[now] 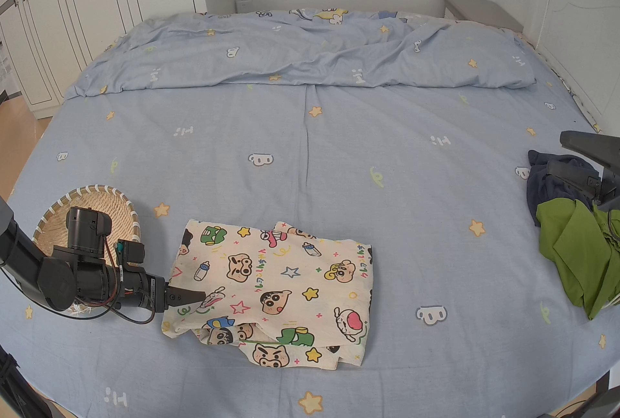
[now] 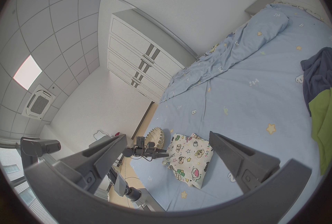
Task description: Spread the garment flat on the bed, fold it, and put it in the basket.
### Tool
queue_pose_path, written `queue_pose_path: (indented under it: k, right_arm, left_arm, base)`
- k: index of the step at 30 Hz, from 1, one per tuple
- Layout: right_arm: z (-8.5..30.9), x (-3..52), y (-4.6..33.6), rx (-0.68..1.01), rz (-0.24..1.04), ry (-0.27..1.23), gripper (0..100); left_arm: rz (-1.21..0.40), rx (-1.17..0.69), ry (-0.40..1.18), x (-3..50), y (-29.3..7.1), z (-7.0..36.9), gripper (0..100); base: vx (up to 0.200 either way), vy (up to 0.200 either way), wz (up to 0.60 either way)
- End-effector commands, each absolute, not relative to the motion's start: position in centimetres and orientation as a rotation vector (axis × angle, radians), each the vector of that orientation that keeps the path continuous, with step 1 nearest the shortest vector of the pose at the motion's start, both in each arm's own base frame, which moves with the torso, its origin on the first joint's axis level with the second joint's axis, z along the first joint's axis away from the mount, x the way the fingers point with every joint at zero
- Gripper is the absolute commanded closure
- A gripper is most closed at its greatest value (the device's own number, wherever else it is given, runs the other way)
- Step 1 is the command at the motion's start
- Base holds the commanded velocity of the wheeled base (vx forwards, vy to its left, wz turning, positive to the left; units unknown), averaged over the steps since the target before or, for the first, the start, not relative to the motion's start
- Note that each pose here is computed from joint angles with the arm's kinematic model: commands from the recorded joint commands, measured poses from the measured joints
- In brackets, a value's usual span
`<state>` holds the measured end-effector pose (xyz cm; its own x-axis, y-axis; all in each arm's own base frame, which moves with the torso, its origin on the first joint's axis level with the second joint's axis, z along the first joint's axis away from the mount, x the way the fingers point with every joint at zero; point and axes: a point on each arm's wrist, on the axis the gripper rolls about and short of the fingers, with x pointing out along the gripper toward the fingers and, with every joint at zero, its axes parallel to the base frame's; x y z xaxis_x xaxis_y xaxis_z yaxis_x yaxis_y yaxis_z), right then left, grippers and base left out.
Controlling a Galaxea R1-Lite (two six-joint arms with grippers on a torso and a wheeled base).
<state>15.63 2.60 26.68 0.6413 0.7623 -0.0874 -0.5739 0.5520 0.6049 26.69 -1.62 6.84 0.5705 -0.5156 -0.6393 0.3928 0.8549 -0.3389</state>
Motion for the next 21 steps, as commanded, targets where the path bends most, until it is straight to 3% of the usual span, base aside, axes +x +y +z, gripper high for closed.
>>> queue_pose_path:
  k: [1,21]
  right_arm:
    - [26.7,15.6,2.6,0.572,0.811,0.362,0]
    - [26.7,15.6,2.6,0.571,0.812,0.360,0]
  left_arm:
    - [-0.534,-0.168,0.807,26.8,-1.5,6.7,0]
    - [-0.518,-0.338,0.888,28.1,-2.0,5.3,0]
  base:
    - [0.000,0.000,0.00]
    - [0.000,0.000,0.00]
